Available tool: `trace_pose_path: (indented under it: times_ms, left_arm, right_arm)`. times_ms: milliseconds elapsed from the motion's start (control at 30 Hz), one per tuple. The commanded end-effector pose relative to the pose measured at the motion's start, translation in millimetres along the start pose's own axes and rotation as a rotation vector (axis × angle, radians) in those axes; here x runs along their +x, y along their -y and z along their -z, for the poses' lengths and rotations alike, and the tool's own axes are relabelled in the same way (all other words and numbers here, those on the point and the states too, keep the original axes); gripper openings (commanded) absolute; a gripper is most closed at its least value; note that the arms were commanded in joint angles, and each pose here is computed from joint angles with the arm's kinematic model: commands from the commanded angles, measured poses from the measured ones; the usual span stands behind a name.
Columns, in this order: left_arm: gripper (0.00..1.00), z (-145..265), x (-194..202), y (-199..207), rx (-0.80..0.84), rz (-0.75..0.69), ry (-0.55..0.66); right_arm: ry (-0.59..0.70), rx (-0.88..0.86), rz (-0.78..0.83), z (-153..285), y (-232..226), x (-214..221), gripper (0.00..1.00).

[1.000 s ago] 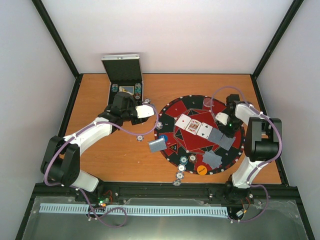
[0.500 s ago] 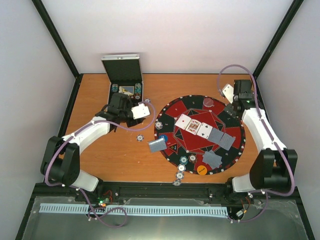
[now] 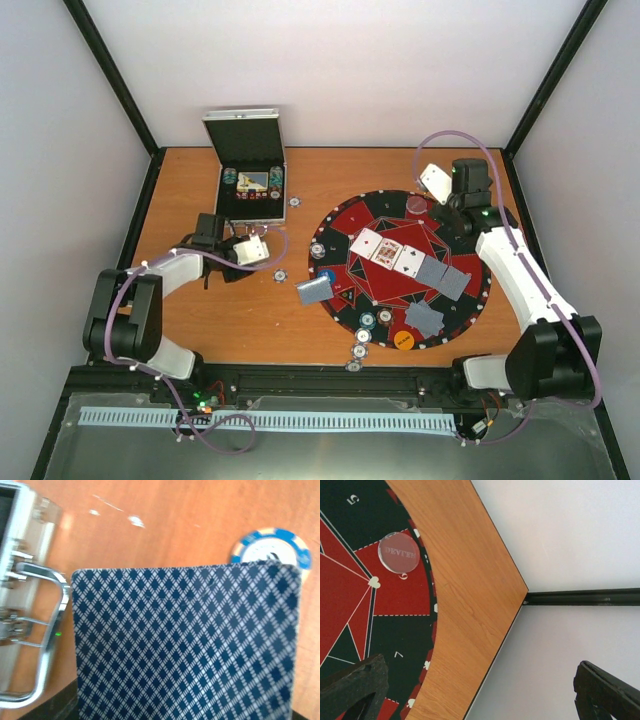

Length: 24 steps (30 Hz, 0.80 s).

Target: Distribute texas hold em gaming equipment

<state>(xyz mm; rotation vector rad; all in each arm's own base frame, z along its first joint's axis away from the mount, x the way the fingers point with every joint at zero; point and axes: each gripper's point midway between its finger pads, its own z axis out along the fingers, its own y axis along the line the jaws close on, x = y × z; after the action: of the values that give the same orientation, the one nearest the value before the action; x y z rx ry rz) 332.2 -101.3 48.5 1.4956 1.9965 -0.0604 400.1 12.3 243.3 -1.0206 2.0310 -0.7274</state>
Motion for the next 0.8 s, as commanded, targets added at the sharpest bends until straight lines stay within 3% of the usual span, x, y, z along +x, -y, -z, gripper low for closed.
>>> trace_pose_path:
  times_ms: [0, 133, 267, 767]
  left_arm:
    - [0.57, -5.8, 4.3, 14.1, 0.053, -0.129, 0.034]
    - [0.61, -8.3, 10.2, 36.4, 0.142, -0.215, 0.045]
    - [0.62, -15.6, 29.8, 44.8, 0.16, -0.306, -0.021]
    - [0.8, -19.2, 43.3, 59.8, 0.23, -0.412, -0.048]
  right_arm:
    - [-0.067, -0.025, 0.066, -9.1, -16.7, 8.7, 1.0]
    - [-0.08, -0.038, 0.098, -12.2, -23.5, 8.0, 1.0]
    - [-0.069, -0.047, 0.115, -12.6, -28.1, 2.8, 1.0]
    - [-0.095, -0.053, 0.151, -16.9, -34.3, 4.9, 1.0]
